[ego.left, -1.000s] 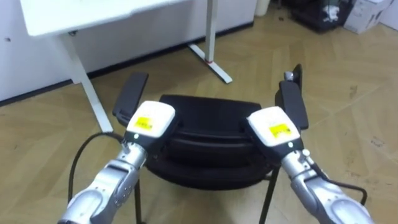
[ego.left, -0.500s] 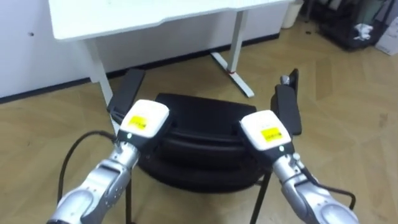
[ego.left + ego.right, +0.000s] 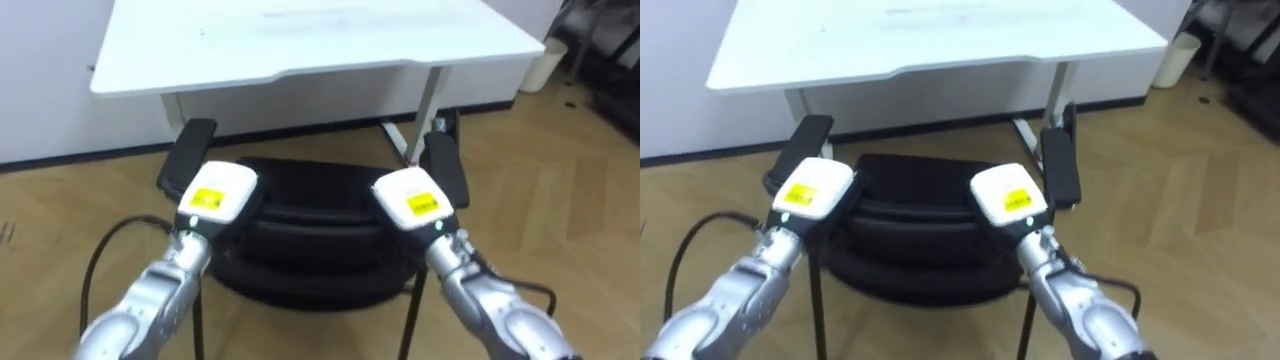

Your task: Push chair

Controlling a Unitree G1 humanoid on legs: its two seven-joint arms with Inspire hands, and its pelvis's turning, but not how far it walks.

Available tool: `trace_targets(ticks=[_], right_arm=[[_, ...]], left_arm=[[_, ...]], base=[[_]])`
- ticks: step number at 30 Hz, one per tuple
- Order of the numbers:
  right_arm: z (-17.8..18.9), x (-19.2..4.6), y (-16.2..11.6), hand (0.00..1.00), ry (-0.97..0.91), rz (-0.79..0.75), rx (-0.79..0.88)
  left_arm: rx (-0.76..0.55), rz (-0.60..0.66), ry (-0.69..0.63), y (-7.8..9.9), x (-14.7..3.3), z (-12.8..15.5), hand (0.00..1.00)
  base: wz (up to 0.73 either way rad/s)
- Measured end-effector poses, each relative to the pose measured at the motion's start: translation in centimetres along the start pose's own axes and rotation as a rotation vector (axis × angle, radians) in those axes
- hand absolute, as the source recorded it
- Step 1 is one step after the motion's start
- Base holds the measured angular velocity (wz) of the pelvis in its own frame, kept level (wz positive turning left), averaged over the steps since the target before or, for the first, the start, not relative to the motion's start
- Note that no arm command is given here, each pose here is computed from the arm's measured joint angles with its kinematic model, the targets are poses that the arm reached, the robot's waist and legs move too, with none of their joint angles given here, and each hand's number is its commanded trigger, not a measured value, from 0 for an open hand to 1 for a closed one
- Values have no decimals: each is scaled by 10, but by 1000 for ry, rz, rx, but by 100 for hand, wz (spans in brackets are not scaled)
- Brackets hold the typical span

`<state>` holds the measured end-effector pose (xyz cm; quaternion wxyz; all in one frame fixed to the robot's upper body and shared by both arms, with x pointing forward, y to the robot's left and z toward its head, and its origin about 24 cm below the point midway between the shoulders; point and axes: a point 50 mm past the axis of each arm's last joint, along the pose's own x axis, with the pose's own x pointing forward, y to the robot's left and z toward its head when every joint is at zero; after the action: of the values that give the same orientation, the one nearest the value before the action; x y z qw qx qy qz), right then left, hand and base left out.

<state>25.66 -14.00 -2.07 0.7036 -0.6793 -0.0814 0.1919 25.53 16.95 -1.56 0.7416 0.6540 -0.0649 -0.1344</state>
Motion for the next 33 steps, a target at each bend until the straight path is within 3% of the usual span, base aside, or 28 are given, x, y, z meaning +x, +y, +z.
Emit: trace_targets(ticks=[19,24,33], right_arm=[[-6,-10,-12,100,21,-87,-70],[-7,-14,-1,100,36,-58,-50],[1,-40,14,100,52,-42,-22]], left_arm=[[-10,48,-17,10,5,9,100],[-1,22,-34,6,9,11,100],[3,-4,-87,-5,-1,17,100]], base=[[-23],[5],[64]])
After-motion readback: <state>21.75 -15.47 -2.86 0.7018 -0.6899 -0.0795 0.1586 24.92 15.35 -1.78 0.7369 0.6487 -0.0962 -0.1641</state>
